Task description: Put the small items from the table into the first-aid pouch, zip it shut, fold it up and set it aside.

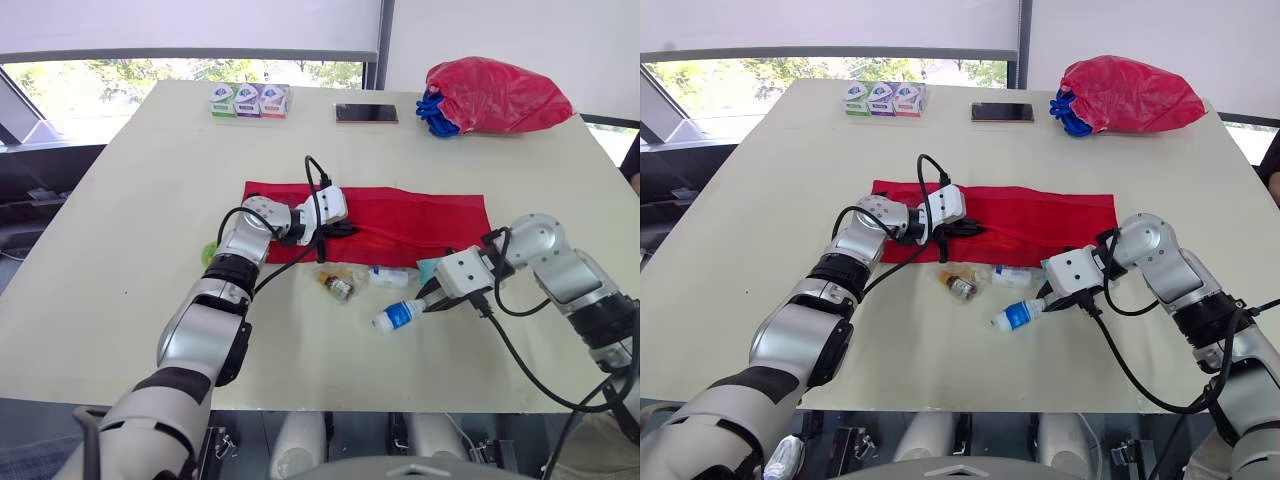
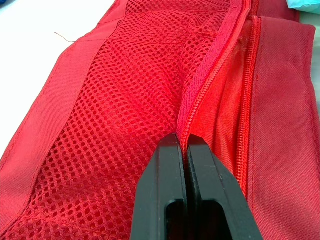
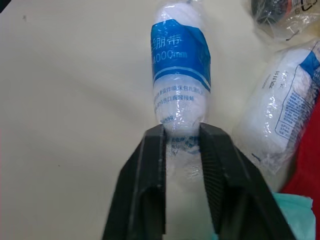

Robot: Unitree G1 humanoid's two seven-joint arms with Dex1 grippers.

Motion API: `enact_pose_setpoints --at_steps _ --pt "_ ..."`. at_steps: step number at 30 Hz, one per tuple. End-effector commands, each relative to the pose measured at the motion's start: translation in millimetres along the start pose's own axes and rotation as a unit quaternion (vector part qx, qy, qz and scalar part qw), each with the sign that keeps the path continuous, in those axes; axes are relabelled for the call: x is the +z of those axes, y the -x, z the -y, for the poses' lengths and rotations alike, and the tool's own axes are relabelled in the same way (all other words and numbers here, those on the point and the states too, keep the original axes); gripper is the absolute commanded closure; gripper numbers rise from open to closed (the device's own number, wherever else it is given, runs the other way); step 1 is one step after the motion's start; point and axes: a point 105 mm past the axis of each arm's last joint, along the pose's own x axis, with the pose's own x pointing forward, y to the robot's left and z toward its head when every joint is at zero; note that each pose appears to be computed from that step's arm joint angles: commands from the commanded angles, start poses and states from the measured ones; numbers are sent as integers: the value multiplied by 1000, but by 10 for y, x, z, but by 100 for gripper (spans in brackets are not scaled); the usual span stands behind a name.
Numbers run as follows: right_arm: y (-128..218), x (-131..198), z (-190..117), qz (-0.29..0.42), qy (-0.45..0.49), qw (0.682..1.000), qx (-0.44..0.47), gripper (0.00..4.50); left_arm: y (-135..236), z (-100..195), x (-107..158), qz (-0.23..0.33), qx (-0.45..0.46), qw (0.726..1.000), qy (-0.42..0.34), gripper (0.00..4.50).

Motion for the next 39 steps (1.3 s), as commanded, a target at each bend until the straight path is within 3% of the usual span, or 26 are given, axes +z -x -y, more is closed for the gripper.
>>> enact_pose_setpoints --at_steps 1,8,10,12,19,21,24,30,33,39 --pt "40 51 9 -2 3 1000 -17 353 -12 -35 130 18 4 1000 -17 450" --pt "28 18 -24 -18 -9 1000 -23 353 -25 -25 130 18 3 1000 -18 450" --pt "34 12 -37 -20 -15 999 -27 411 -27 -24 130 19 4 1000 -17 450" --pt "52 17 -53 -18 -26 999 -31 440 -23 -31 132 20 6 1000 -15 450" --pt "279 202 18 47 -155 982 -95 440 12 -81 133 27 20 999 2 450" --pt "351 249 53 70 -214 968 -113 440 26 -100 140 32 25 999 10 450" --pt "472 229 254 103 -330 921 -180 440 50 -148 168 44 39 998 25 450" --pt "371 248 469 103 -435 864 -232 440 46 -192 241 63 52 996 43 450" --pt "246 170 418 52 -462 855 -231 440 35 -184 269 67 51 995 44 450" --pt "139 189 440 33 -507 833 -220 440 30 -161 290 71 50 995 44 450"
